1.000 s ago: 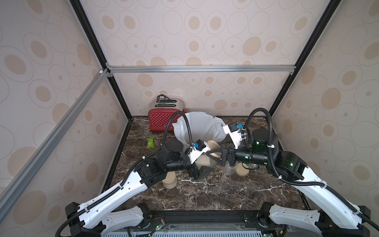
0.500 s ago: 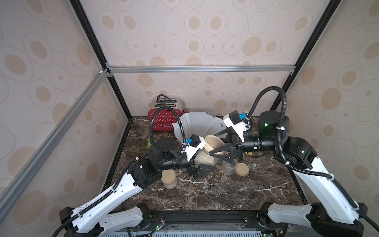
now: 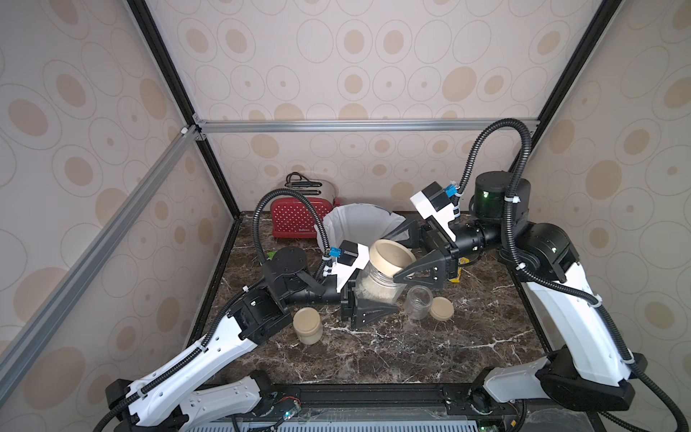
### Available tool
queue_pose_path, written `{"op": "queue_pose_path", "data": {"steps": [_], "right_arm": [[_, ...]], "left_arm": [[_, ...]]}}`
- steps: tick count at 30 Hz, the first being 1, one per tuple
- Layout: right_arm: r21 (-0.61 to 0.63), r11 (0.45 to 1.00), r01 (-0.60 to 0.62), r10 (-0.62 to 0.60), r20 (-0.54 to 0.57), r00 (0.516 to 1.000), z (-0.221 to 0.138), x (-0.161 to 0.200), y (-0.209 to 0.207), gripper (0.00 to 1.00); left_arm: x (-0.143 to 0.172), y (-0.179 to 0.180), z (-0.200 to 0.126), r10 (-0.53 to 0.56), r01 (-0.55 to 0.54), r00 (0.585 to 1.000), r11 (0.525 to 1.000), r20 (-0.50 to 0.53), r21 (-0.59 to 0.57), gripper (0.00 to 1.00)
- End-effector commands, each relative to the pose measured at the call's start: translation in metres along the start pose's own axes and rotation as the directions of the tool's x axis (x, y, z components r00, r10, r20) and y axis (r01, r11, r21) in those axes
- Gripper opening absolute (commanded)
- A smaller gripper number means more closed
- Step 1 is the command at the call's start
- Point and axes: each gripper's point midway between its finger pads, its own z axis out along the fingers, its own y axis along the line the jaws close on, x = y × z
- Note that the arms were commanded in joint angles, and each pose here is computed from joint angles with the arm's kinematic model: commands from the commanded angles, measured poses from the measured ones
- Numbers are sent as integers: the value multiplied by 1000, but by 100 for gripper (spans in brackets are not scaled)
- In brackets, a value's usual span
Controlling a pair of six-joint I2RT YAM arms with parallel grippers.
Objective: Empty moldy rice from jars
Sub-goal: Unscrew the lid from the jar.
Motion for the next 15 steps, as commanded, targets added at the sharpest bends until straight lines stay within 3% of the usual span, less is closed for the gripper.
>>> {"op": "queue_pose_path", "data": {"steps": [1, 15], "right_arm": [[18, 997, 70, -71, 36, 997, 0, -9, -3, 49], [208, 978, 26, -40, 60, 997, -16, -2, -45, 47]], "left_arm": [[9, 5, 4, -20, 20, 999, 1000, -25, -19, 36], [21, 11, -8, -19, 16, 999, 996, -32, -93, 36]]}}
